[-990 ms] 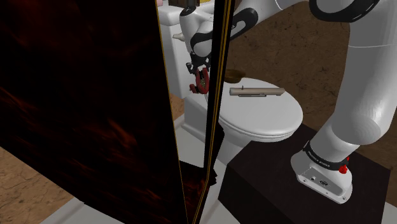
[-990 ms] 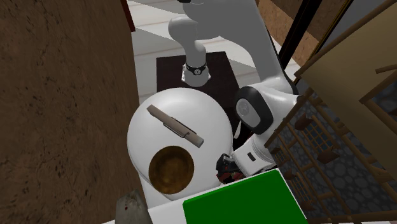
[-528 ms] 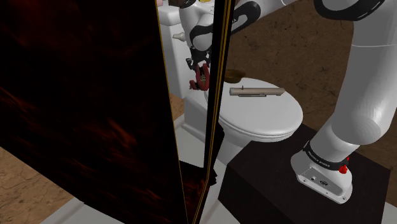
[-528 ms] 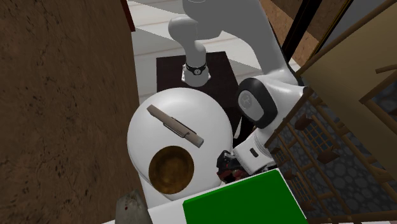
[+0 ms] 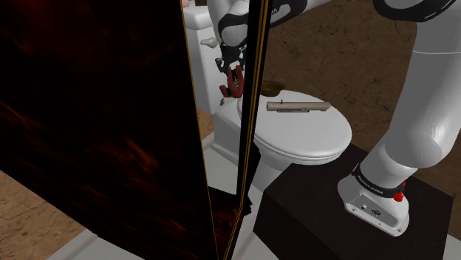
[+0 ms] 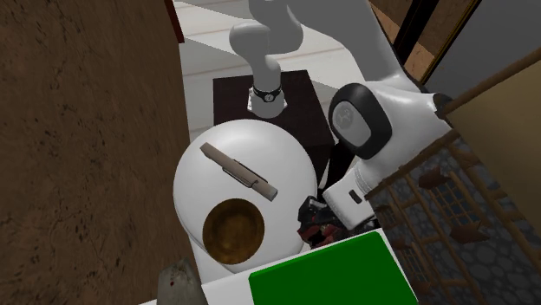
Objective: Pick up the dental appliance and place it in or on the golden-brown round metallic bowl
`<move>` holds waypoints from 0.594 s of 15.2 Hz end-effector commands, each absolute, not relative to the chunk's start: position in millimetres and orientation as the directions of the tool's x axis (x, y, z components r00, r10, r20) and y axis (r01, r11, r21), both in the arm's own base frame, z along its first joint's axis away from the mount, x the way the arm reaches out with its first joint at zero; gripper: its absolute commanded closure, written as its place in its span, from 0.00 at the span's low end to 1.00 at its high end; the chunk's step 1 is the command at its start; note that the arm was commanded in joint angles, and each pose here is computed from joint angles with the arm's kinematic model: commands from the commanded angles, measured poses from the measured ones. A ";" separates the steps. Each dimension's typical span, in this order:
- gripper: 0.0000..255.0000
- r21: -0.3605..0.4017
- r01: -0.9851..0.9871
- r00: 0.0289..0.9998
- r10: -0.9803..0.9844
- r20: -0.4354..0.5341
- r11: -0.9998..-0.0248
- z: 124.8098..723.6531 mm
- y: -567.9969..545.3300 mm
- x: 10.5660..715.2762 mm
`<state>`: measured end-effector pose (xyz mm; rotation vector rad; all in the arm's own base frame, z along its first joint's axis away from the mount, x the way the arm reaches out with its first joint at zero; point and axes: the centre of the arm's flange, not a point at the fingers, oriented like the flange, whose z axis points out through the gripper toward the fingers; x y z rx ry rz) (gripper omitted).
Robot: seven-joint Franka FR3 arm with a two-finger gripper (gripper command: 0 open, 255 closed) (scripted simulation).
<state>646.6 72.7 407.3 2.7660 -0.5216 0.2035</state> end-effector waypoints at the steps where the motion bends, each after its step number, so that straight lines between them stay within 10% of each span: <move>1: 1.00 0.281 -0.377 0.923 -0.331 0.197 -0.883 419.4 71.3 647.2; 9: 1.00 0.281 -0.377 0.923 -0.331 0.197 -0.883 461.6 71.3 647.2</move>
